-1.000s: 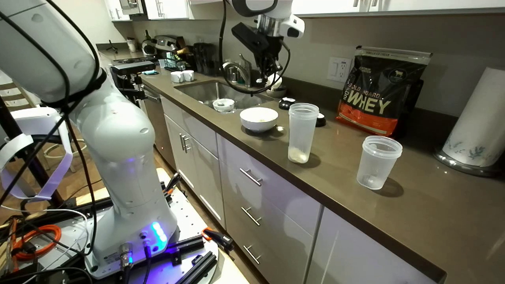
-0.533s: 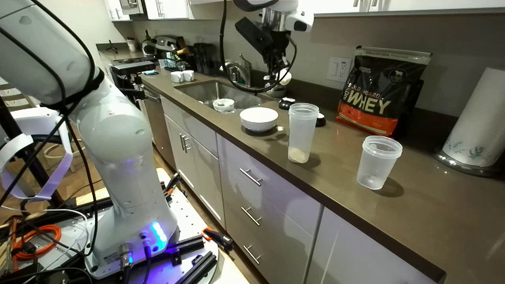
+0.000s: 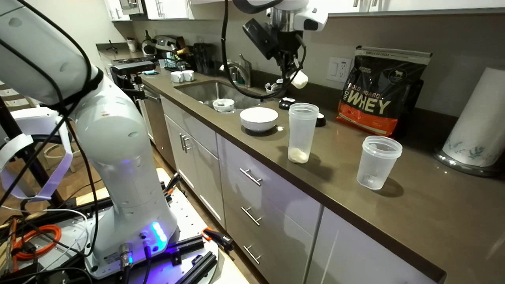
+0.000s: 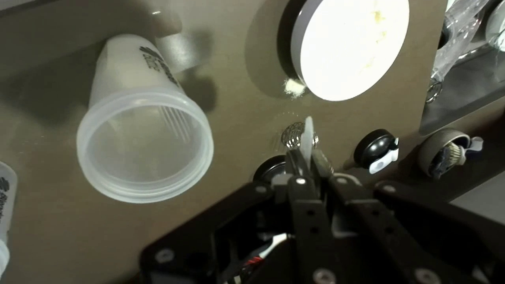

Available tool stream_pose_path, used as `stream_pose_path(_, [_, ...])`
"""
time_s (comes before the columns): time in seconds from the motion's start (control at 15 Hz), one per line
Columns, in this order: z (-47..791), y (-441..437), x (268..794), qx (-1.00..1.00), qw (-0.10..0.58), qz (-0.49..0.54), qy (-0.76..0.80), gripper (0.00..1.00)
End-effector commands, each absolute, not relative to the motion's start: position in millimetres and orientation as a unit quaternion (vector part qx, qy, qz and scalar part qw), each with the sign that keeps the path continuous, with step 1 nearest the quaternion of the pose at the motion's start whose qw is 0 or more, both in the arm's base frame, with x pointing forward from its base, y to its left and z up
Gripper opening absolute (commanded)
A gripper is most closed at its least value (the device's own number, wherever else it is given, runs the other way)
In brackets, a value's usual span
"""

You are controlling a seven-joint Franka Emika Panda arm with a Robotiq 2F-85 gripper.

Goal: Pick up the small scoop and scoop some powder from the bowl and put it in the plastic container to the right.

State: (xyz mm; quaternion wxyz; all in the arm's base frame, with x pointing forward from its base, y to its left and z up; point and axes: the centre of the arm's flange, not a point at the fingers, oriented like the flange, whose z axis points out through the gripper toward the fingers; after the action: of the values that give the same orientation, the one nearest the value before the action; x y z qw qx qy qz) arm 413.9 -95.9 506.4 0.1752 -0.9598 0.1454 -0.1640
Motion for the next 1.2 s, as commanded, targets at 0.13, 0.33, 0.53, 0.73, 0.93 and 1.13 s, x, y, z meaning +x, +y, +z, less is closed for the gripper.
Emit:
stream_pose_path(0.13, [509, -119, 391, -0.95, 0.145, -0.183, 0.205, 0.03])
stream_pose_path(0.33, [509, -131, 383, -0.946, 0.132, -0.185, 0.233, 0.03])
stream_pose_path(0.53, [510, -141, 376, -0.94, 0.123, -0.19, 0.257, 0.03])
stream_pose_path(0.73, [510, -149, 372, -0.934, 0.11, -0.192, 0.282, 0.03])
stream_pose_path(0.93, [510, -161, 370, -0.928, 0.092, -0.189, 0.308, 0.03])
stream_pose_path(1.13, [510, -172, 368, -0.921, 0.078, -0.187, 0.332, 0.03])
